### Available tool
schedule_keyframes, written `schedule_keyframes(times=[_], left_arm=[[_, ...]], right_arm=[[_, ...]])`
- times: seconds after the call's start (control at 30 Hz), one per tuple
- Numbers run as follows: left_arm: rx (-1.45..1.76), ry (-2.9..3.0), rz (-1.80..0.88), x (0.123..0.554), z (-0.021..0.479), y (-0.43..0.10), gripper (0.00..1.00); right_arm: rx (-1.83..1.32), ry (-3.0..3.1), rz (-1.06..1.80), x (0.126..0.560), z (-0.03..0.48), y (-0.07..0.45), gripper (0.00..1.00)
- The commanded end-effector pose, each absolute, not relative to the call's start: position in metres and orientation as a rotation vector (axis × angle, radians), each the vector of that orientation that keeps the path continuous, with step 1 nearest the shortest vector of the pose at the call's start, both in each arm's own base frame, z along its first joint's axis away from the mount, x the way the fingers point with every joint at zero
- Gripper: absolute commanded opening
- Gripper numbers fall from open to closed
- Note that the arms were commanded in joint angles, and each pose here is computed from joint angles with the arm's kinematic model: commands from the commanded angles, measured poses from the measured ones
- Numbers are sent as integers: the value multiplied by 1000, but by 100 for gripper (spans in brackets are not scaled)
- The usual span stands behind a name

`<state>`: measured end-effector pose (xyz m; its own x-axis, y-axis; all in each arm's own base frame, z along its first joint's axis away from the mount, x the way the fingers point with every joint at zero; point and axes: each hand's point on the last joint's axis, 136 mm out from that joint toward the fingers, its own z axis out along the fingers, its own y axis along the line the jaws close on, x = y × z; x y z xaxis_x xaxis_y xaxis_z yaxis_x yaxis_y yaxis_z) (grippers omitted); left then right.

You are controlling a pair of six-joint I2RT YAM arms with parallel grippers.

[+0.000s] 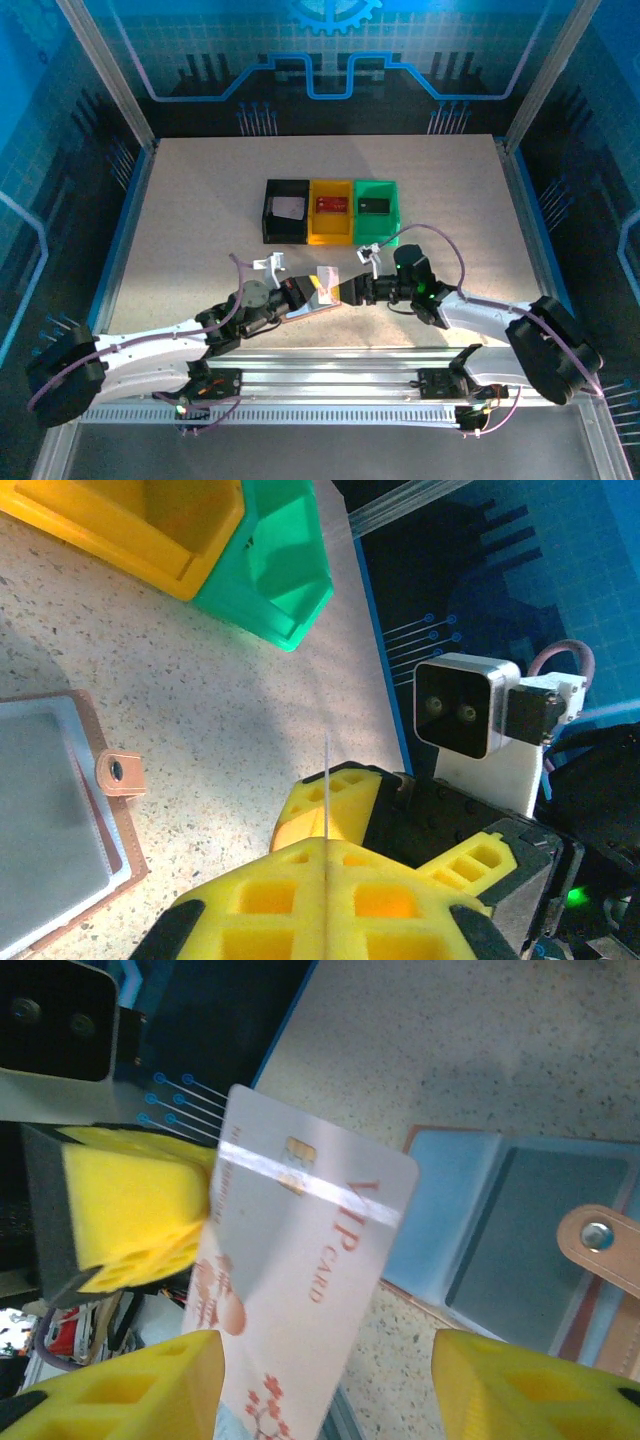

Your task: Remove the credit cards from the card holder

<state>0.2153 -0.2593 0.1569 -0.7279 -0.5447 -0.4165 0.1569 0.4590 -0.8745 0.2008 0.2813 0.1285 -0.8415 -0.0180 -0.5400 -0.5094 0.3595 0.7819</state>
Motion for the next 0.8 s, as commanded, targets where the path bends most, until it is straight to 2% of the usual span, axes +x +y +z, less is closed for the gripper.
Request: schedule_keyframes(times=[0.0, 0.3, 0.77], left_arm=[[-279, 1981, -1338, 213, 169, -264, 0], [-275, 1982, -1338, 212, 168, -267, 0], [-283, 1999, -1307, 212, 162, -264, 0]], right_arm=[[-509, 2066, 1547, 198, 153, 286, 55], [-512, 2016, 1576, 195, 165, 287, 43], [-512, 2005, 1558, 193, 174, 284, 6]])
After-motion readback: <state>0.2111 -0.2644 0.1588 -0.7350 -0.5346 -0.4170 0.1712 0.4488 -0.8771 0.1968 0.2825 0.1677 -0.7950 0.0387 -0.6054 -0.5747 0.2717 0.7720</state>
